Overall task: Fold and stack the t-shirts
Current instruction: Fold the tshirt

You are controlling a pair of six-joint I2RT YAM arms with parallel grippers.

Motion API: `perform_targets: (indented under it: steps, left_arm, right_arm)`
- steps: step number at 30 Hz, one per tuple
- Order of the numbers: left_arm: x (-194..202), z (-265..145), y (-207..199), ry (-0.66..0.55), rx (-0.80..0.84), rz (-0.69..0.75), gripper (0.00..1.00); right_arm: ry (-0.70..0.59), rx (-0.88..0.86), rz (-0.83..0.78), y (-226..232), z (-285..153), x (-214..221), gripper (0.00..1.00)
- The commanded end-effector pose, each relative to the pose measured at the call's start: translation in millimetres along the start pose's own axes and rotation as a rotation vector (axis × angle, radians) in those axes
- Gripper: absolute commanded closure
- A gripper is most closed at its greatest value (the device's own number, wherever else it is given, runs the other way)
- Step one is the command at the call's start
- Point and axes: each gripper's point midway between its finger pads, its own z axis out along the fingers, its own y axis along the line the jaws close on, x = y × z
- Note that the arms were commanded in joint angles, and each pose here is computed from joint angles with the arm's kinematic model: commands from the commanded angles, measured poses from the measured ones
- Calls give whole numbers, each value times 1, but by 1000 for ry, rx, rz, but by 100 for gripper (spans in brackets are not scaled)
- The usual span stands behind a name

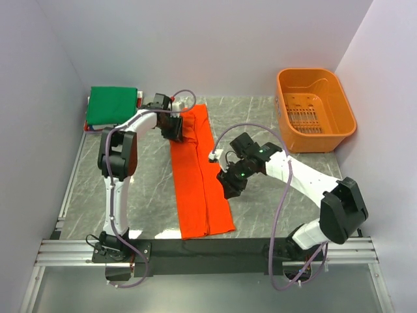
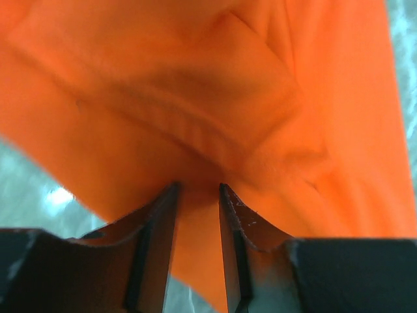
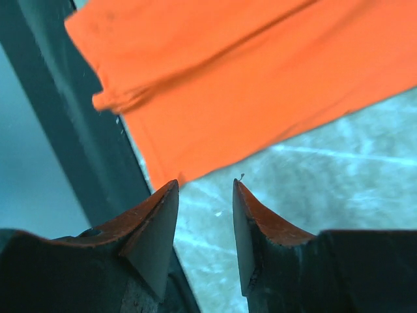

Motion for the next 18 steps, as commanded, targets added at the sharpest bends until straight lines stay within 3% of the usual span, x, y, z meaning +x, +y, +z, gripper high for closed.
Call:
perform_targets:
  steps: [1,12,16,18]
  left_arm:
    - [-22,14,11,-36,-31,-20,62]
    - [-99,59,39,-186,-86,-3,57]
    - [-131,32,17,-294,35,21,46]
    - [-148,-9,-5,-389,88,108,42]
  right_arm:
    - [-30,67,-16,-20,3,-9,54]
    - [-73,172,48,-87,-6,-40,51]
    - [-99,151,35,-88,-8,-54,50]
    - [-116,142,8,-80,-9,-57,50]
